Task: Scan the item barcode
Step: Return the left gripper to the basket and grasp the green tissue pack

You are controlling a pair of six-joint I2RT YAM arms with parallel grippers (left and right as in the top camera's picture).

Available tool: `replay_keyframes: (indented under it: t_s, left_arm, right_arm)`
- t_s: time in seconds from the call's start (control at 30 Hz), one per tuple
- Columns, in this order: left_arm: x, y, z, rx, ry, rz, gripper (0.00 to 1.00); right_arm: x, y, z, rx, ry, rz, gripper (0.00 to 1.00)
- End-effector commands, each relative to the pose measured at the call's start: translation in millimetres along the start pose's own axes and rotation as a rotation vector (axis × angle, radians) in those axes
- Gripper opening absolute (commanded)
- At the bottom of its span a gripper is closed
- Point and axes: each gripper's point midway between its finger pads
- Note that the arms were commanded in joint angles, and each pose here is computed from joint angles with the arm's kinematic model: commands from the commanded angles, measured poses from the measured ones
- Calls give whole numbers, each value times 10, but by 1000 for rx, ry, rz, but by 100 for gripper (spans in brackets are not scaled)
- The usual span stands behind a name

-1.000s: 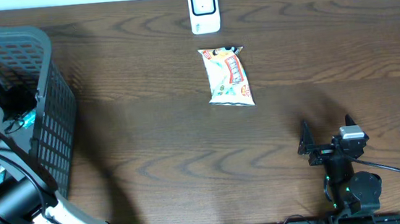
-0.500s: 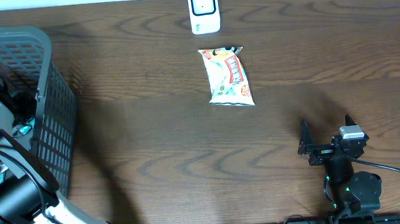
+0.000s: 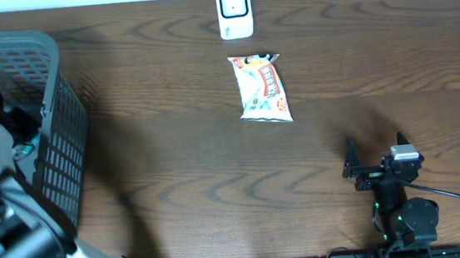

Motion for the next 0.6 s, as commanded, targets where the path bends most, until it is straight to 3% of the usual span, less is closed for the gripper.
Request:
replay_keyframes:
  t_s: [0.0,0.17,0.3,0.43,0.57]
  left_arm:
    - [-889,-415,-21,-148,46,-222,10]
    - [-1730,-595,-25,-160,94,-418,10]
    - [-2380,-627,-18,-280,168,-560,10]
    - [-2992,-605,-342,-333,421,-649,10]
    - [-3433,-532,-906,-285,710,-652,10]
  right_arm:
    - [0,12,-14,7,6,3,99]
    - [0,12,-15,7,6,3,99]
    - [0,12,-15,7,6,3,99]
    - [0,12,-15,7,6,3,99]
    - [-1,10,-14,7,6,2,99]
Point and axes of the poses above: each gripper's point midway between its finger pads, its own x axis out along the fingers, its own z axis along the line the jaws close on, y = z × x, and after that the axes turned 6 degrees about x, right-handed
